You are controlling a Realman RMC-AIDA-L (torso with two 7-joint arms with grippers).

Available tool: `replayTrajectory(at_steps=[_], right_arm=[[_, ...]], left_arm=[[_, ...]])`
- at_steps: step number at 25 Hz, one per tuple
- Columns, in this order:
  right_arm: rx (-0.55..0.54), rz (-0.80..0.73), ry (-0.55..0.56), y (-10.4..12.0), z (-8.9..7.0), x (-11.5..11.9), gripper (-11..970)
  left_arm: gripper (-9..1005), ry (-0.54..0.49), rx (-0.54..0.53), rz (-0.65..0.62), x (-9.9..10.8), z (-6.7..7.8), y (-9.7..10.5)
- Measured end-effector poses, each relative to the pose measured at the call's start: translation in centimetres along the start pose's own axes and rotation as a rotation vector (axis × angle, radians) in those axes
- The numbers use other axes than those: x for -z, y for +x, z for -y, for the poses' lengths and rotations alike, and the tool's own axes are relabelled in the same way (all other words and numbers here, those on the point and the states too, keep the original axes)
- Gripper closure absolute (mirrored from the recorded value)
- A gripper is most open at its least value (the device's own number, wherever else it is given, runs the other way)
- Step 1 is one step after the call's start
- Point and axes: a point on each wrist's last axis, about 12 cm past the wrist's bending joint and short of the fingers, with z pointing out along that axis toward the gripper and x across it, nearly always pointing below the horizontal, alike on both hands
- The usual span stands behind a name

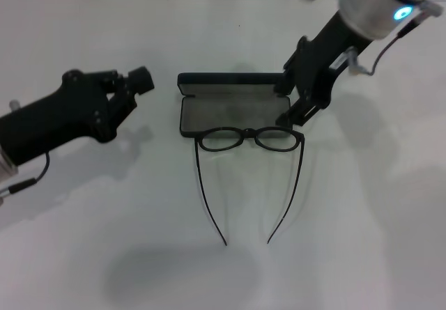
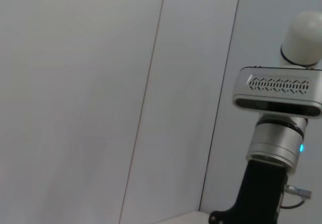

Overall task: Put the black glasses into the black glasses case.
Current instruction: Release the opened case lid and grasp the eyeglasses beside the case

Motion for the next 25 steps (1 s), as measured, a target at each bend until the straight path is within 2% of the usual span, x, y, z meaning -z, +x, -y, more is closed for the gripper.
replayTrajectory(at_steps=[7,12,18,25], right_arm=[[0.074,-0.078,0.008,-0.4,-0.2,-2.3,382],[0.108,-0.07,0.011,-0.7,-0.2,-2.8,383],[0.141,-0.053,-0.015,-1.9,-0.5,-3.8,384],[0.163,-0.038,-0.039,-2.1,-1.1,-5.1,386]], left_arm=[[963,-0.024,0.03,-0.01,0.9,0.7,2.0],[963,-0.012,0.035,-0.008,0.7,0.7,1.9],[963,-0.012,0.032,-0.003,0.5,1.0,2.8],[962,-0.016,0.051,-0.004,0.5,1.2,3.4]])
